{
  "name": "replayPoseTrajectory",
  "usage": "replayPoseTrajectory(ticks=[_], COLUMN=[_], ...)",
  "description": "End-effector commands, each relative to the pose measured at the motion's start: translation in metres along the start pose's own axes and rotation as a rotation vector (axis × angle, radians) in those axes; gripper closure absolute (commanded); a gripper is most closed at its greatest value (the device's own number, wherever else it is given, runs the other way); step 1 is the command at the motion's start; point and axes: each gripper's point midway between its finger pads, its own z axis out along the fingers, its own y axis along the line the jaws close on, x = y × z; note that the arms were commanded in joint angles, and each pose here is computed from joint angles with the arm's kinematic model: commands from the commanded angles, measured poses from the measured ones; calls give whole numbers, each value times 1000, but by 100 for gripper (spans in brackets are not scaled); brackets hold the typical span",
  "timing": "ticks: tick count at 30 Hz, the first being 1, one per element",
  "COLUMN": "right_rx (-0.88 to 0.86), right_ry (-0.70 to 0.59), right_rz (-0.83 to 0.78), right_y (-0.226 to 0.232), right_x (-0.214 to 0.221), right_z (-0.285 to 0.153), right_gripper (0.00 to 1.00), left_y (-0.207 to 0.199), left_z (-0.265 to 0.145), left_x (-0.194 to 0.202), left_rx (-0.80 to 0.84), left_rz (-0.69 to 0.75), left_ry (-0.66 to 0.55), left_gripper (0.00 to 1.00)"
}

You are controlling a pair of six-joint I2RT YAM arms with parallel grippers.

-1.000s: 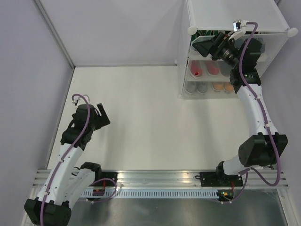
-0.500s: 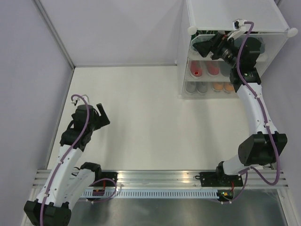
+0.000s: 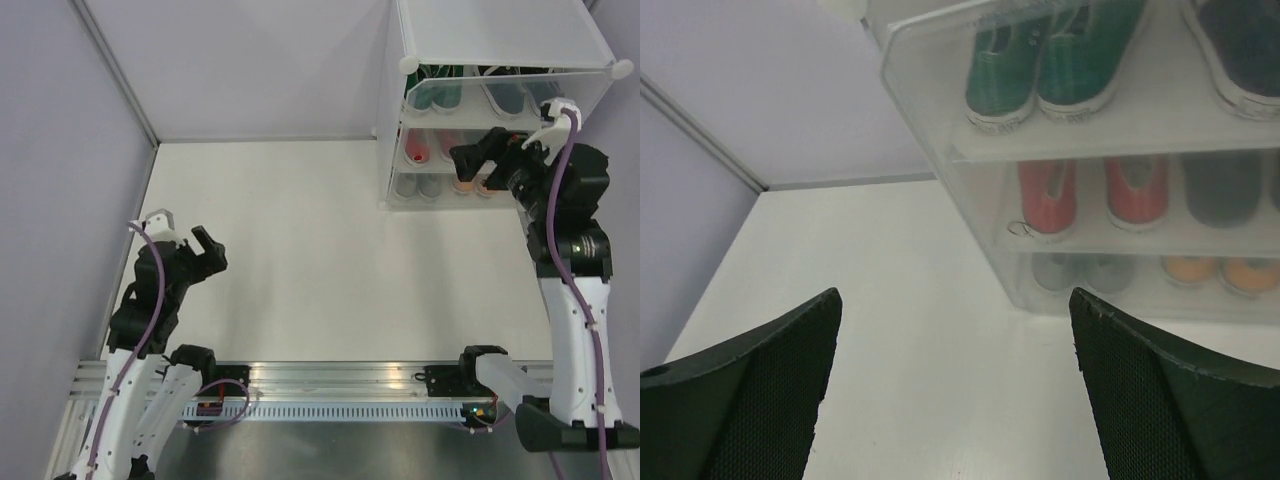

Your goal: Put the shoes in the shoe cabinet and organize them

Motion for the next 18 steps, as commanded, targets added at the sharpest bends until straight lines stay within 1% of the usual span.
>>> replayPoseTrajectory(ticks=[1,3,5,6,8,11,12,15,18], right_rx=[187,207,234,239,297,276,284,301,301], right_ry=[41,-13,-34,-70,-111,-242,-260,-248,-234], right_rz=[-19,-37,-54,-73,-96,-84,-79,-82,-68], right_y=[-29,-27,-28,-25,-33,-21,-22,-25,-26], right_x=[29,27,26,22,20,16,15,19,25], right_z=[-44,-69,-87,-102,-121,-162,-169,-179,-180], right_gripper=[2,2,2,2,2,2,2,2,2], left_y=[-18,-21,-22,-21,-20,-13,-9,0,5], left_z=[-38,-59,-81,-93,-117,-146,-151,-171,-179], left_x=[-36,-48,-59,-63,-74,-81,-84,-87,-86], left_rx=[108,148,174,187,211,224,213,215,213], left_rz=[-11,-24,-34,-43,-54,-70,-75,-99,-114], left_ry=[-103,-160,-204,-236,-290,-358,-377,-451,-479], left_gripper=[0,0,0,0,0,0,0,0,0])
